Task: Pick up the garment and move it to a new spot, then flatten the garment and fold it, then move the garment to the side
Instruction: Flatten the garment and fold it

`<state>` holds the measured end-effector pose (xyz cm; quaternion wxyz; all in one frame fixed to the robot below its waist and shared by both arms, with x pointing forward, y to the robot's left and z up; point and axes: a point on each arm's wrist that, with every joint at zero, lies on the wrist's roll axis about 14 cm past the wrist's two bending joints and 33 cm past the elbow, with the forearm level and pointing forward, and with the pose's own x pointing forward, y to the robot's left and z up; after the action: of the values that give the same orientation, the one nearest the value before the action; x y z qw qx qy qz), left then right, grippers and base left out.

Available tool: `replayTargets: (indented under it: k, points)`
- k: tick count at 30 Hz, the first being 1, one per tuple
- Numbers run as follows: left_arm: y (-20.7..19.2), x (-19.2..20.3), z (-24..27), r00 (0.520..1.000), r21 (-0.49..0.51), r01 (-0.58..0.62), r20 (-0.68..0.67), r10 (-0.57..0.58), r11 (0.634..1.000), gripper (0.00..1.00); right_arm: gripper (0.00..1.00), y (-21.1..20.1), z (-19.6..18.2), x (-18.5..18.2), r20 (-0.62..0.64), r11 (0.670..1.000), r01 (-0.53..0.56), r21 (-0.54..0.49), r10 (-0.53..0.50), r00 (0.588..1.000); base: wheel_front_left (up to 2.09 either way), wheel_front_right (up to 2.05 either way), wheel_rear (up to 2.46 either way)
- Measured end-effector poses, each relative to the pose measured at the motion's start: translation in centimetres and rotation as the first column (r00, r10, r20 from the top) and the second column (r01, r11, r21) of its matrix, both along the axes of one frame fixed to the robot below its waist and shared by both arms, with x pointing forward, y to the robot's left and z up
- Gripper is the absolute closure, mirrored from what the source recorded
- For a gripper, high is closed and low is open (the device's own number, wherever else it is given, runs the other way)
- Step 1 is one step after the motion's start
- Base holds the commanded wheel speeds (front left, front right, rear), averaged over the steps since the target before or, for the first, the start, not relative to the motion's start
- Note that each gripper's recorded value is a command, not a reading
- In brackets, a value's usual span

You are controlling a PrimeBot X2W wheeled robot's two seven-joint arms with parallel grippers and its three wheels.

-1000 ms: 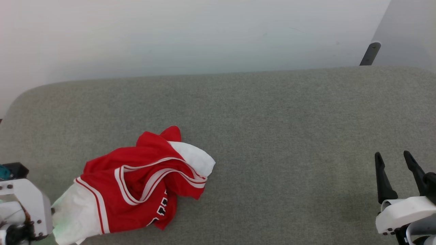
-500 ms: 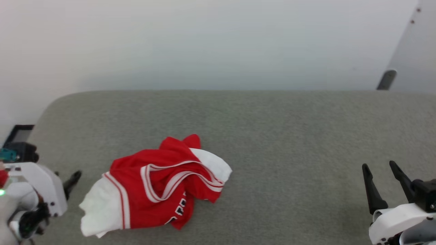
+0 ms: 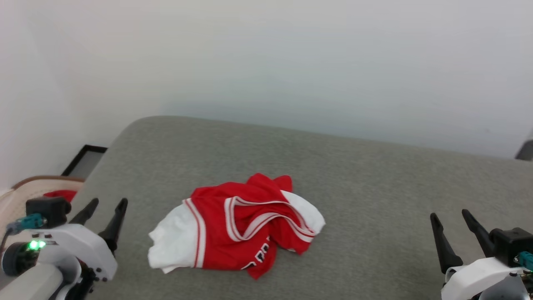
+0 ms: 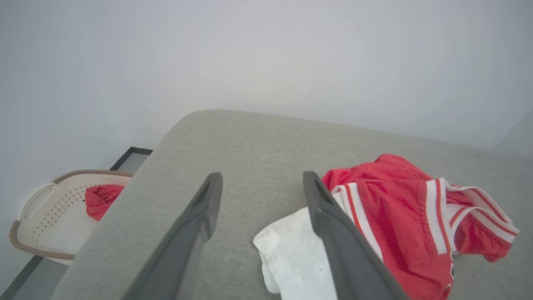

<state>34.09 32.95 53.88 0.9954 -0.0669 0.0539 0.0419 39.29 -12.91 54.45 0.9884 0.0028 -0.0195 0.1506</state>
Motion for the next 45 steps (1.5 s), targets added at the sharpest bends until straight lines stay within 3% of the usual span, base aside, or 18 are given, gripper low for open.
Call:
replayTargets:
  k: [8, 16, 22, 34, 39, 43, 45]
  points:
    - [1.6, -3.7, 3.1, 0.973, -0.015, -0.131, 0.187, 0.132, 0.991, 0.0, 0.0, 4.8, -1.4, 0.4, -0.087, 0.989, -0.149, -0.014, 0.147, 0.985, 0.0, 0.0, 0.0]
    - [2.6, -8.5, 0.6, 0.945, -0.084, -0.238, 0.209, 0.251, 0.968, 0.0, 0.0, 10.6, -2.9, 1.8, -0.243, 0.938, -0.338, -0.071, 0.313, 0.918, 0.0, 0.0, 0.0]
    - [2.3, -9.0, 0.0, 0.936, -0.101, -0.262, 0.216, 0.278, 0.96, 0.0, 0.0, 12.7, -4.2, 3.7, -0.355, 0.905, -0.412, -0.102, 0.354, 0.866, 0.0, 0.0, 0.0]
    - [1.6, -7.2, -2.2, 0.933, -0.118, -0.301, 0.167, 0.317, 0.946, 0.0, 0.0, 15.4, -10.1, 6.2, -0.578, 0.846, -0.526, -0.087, 0.388, 0.718, 0.0, 0.0, 0.0]
    - [1.7, -6.7, -3.0, 0.931, -0.114, -0.321, 0.147, 0.335, 0.94, 0.0, 0.0, 16.7, -13.2, 5.6, -0.663, 0.805, -0.588, -0.077, 0.399, 0.633, 0.0, 0.0, 0.0]
    - [2.0, -6.8, -3.8, 0.928, -0.112, -0.339, 0.122, 0.352, 0.934, 0.0, 0.0, 17.5, -14.8, 5.4, -0.698, 0.781, -0.62, -0.079, 0.4, 0.594, 0.0, 0.0, 0.0]
    - [2.2, -7.0, -4.1, 0.926, -0.107, -0.349, 0.114, 0.36, 0.931, 0.0, 1.0, 17.9, -14.9, 5.7, -0.696, 0.772, -0.63, -0.087, 0.406, 0.593, 0.0, 0.0, 0.0]
